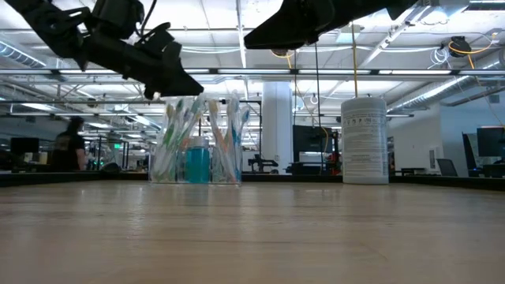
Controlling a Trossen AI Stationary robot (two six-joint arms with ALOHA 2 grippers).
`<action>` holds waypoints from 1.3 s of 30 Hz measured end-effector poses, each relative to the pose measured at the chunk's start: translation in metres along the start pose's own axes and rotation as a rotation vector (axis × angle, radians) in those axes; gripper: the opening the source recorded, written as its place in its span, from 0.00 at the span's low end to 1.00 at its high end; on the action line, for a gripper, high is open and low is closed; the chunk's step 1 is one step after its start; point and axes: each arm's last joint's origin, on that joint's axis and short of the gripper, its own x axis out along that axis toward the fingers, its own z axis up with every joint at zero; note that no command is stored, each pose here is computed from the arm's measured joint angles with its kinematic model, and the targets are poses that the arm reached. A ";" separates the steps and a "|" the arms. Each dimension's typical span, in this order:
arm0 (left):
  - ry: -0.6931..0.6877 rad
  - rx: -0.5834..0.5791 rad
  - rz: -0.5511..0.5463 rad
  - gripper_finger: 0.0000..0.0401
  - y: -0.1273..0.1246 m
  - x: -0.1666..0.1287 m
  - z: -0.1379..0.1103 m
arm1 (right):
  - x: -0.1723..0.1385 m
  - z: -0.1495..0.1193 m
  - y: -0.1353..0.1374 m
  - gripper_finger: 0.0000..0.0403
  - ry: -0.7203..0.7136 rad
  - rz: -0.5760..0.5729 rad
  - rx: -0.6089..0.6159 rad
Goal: Pick & Place toothbrushing station
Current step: Adjust the green toothbrush in the transparent organizer
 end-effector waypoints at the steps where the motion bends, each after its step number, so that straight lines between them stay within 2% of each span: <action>1: -0.006 -0.002 0.011 0.25 0.000 0.001 0.002 | 0.000 0.000 0.000 0.36 0.000 0.000 0.000; 11: -0.028 0.024 0.035 0.25 0.002 0.003 0.014 | 0.000 -0.001 0.000 0.36 0.013 0.003 0.002; 17: 0.060 0.013 0.039 0.25 0.004 0.011 0.001 | 0.000 -0.002 0.000 0.36 0.016 0.004 0.004; 24: 0.087 0.012 0.073 0.25 0.004 0.017 -0.005 | 0.000 -0.001 0.000 0.36 0.015 0.003 0.004; 27: 0.085 0.010 0.082 0.20 0.005 0.017 -0.005 | 0.000 -0.002 0.000 0.36 0.015 0.004 0.004; 34: 0.050 0.028 0.101 0.02 0.005 0.014 0.000 | 0.000 -0.002 0.000 0.36 0.020 0.005 0.003; 39: 0.032 0.016 0.167 0.05 0.007 0.013 0.002 | 0.000 -0.002 0.000 0.36 0.020 0.005 0.003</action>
